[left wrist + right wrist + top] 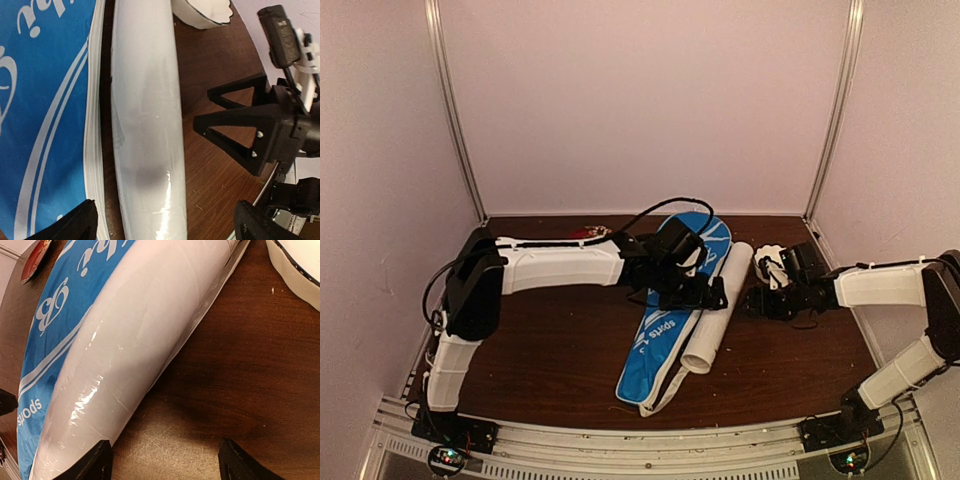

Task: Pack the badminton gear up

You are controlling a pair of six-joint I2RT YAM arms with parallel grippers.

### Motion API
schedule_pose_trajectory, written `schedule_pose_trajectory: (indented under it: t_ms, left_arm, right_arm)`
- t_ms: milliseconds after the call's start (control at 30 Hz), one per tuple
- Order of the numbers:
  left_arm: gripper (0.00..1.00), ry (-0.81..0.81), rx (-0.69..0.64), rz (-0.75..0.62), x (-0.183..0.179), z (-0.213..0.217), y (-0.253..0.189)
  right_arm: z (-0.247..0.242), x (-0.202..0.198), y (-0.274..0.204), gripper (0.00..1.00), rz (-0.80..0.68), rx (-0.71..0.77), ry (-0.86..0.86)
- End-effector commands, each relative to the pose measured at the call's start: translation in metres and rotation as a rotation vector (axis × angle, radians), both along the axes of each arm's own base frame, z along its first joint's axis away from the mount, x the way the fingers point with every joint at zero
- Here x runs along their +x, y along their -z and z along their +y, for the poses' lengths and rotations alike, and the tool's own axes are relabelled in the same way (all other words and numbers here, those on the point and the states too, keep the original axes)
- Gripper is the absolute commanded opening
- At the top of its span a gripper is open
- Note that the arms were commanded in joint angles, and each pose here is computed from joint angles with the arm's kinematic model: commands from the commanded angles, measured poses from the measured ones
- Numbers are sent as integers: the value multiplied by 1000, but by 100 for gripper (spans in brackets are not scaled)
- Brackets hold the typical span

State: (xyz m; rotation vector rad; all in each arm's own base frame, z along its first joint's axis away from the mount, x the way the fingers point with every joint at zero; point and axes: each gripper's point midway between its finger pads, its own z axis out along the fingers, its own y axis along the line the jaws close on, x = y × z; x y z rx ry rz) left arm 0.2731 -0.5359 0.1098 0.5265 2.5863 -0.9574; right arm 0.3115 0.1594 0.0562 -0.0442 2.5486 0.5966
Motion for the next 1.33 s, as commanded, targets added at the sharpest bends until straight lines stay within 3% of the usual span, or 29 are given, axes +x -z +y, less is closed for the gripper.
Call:
schedule_pose_trajectory:
  t_ms: [0, 233, 300, 500, 667, 867, 1100, 1300]
  left_arm:
    - [98, 17, -89, -194, 8, 12, -82]
    - [98, -29, -53, -315, 31, 75, -120]
    - [98, -73, -45, -343, 42, 102, -129]
    - [98, -229, 14, -418, 68, 201, -146]
    - [98, -344, 112, -454, 60, 290, -129]
    - [98, -461, 276, -500, 27, 371, -110]
    - [98, -501, 279, -388, 6, 389, -55]
    - [98, -476, 247, -359, 12, 375, -49]
  right_arm:
    - [6, 11, -33, 76, -95, 36, -25]
    - [2, 2, -103, 89, -263, 75, -40]
    - [-3, -3, -128, 99, -317, 80, -30]
    - [-21, -16, -192, 100, -477, 83, 25]
    - [-22, -26, -197, 100, -488, 88, 13]
    - [-14, -31, -168, 100, -446, 124, -4]
    - [-3, -34, -133, 100, -403, 161, -10]
    - [-2, -32, -131, 100, -417, 157, -10]
